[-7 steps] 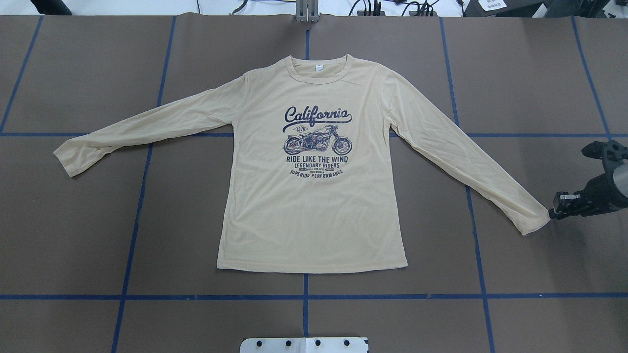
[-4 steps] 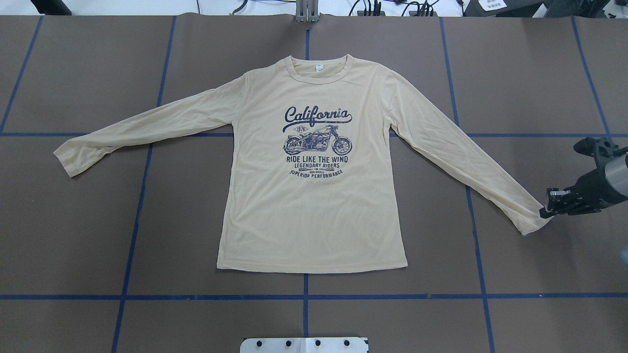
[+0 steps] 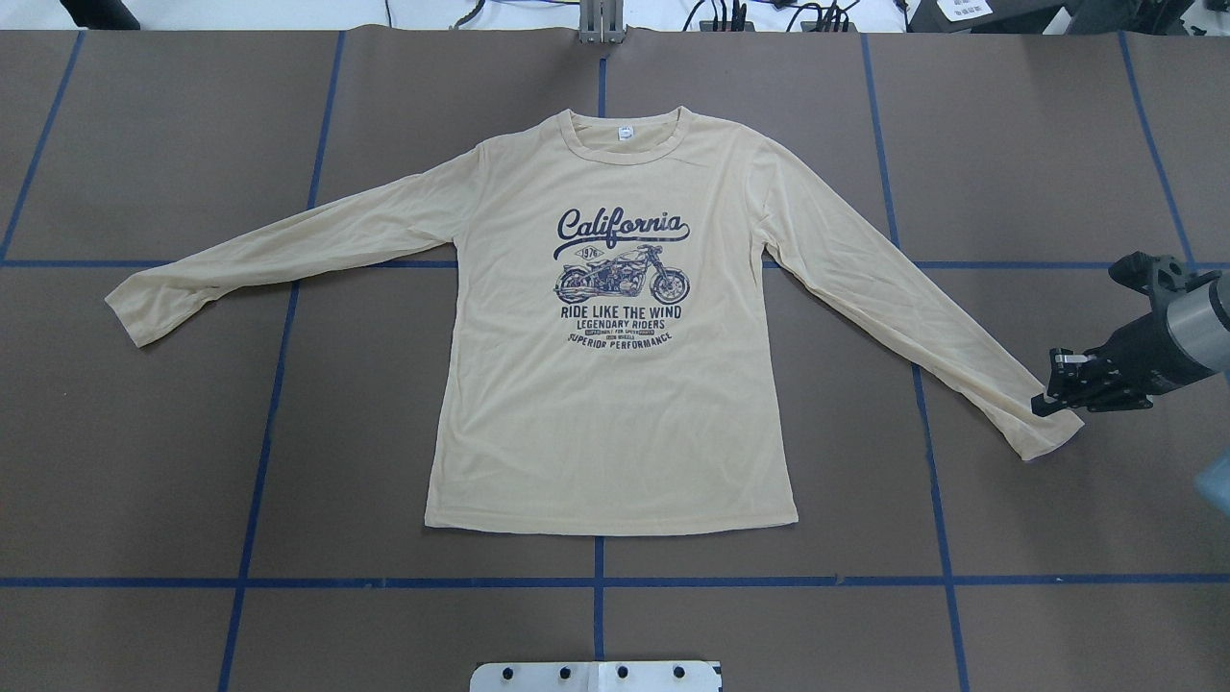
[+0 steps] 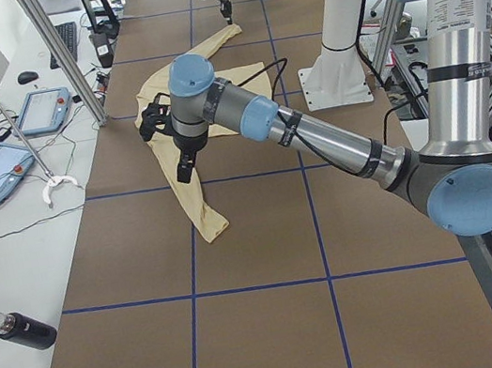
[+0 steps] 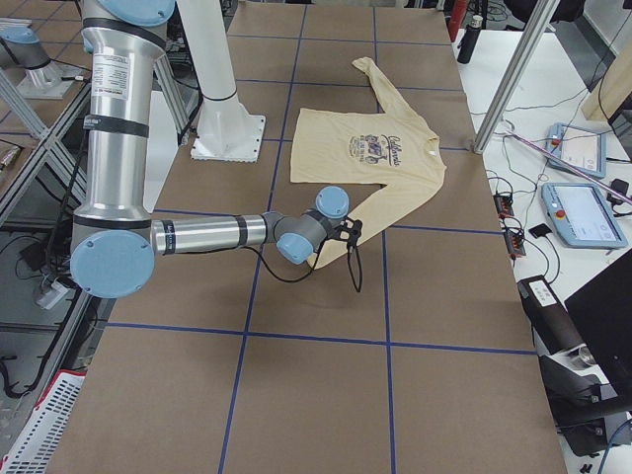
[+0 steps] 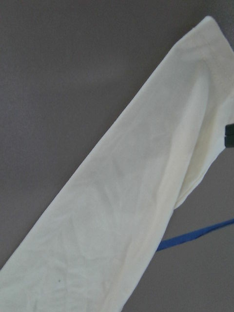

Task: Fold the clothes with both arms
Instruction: 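Lower the right gripper and pinch the sleeve cuff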

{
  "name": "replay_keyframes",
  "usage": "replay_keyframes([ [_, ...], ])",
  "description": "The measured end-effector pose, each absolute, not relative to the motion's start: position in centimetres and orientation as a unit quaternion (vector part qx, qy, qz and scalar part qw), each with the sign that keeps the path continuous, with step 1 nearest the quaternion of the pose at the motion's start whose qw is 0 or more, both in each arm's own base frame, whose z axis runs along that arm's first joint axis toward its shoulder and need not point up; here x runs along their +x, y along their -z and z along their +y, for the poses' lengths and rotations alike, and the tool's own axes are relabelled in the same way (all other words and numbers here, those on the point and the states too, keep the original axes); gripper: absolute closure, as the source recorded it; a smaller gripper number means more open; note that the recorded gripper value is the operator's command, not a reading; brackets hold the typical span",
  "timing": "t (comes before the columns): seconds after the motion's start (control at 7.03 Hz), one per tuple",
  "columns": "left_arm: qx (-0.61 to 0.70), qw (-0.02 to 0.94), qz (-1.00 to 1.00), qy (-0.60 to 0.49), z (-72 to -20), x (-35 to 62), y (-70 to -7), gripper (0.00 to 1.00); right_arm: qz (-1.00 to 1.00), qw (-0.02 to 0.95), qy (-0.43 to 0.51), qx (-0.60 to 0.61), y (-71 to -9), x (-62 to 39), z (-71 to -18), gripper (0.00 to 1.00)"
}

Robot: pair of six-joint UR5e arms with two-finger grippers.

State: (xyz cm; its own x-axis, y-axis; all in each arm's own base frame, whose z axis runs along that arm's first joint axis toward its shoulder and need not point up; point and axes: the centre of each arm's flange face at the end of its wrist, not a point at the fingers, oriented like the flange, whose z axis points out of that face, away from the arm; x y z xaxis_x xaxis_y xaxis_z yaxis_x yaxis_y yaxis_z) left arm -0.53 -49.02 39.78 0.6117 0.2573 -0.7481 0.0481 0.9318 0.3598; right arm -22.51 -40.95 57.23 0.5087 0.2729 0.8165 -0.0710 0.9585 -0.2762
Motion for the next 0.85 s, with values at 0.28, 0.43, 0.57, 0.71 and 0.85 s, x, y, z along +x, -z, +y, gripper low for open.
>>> replay_keyframes([
  [0.28,0.175,0.880,0.437,-0.060,-49.0,-0.4,-39.7,0.00,-0.460,0.875,-0.126,-0.084,-58.9,-21.6,-40.8,0.12],
  [0.43,0.176,0.880,0.437,-0.061,-48.9,-0.4,-39.6,0.00,-0.453,0.878,-0.132,-0.082,-59.6,-21.3,-40.6,0.14],
  [0.57,0.178,0.879,0.437,-0.062,-48.8,-0.4,-39.3,0.00,-0.448,0.880,-0.135,-0.080,-60.0,-21.3,-40.5,0.18],
  [0.71,0.179,0.879,0.437,-0.063,-48.8,-0.4,-39.2,0.00,-0.444,0.882,-0.137,-0.079,-60.3,-21.3,-40.6,0.19],
  [0.85,0.180,0.879,0.437,-0.063,-48.8,-0.4,-39.2,0.00,-0.441,0.883,-0.137,-0.080,-60.7,-21.6,-40.6,0.37],
])
